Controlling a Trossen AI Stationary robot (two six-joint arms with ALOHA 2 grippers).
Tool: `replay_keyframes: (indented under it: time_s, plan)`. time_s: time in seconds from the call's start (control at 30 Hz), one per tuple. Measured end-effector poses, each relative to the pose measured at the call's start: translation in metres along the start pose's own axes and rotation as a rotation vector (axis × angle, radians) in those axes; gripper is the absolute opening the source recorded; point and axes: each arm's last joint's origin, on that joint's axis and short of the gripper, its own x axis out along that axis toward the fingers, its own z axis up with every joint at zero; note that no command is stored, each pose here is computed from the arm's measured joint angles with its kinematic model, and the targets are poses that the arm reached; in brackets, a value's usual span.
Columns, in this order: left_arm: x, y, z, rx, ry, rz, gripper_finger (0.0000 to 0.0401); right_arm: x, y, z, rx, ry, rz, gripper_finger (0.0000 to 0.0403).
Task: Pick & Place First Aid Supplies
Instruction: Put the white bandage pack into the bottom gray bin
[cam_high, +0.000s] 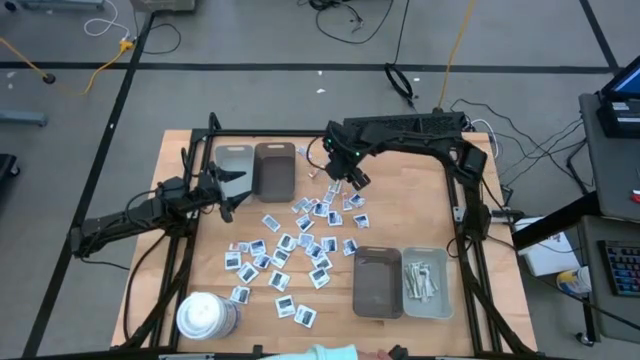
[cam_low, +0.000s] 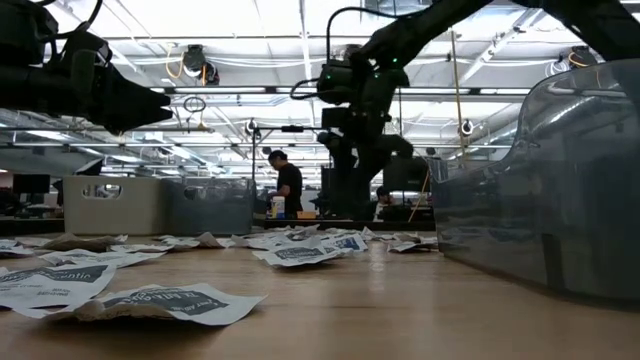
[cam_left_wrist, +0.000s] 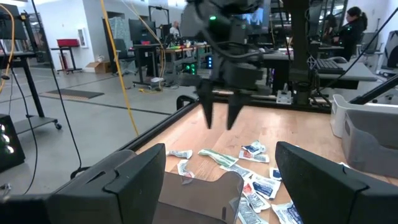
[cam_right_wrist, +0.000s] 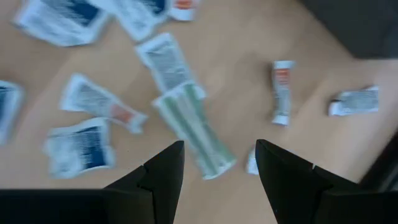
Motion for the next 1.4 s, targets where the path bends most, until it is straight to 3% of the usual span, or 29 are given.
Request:
replay_keyframes:
  time_s: [0.6, 1.03, 1.4]
  plan:
    - [0.000, 0.000, 0.000, 0.000, 0.000, 0.000, 0.0306, 0.058, -0.006, -0.018, 0.066, -0.034, 0.136, 0.0190]
    - [0.000, 0.000, 0.000, 0.000, 0.000, 0.000, 0.0306, 0.060, -0.002, -0.018, 0.084, -0.023, 0.158, 0.0055]
    - [0.000, 0.000, 0.000, 0.000, 0.000, 0.000, 0.0306, 0.069, 0.010, -0.026, 0.085, 0.019, 0.189, 0.0028]
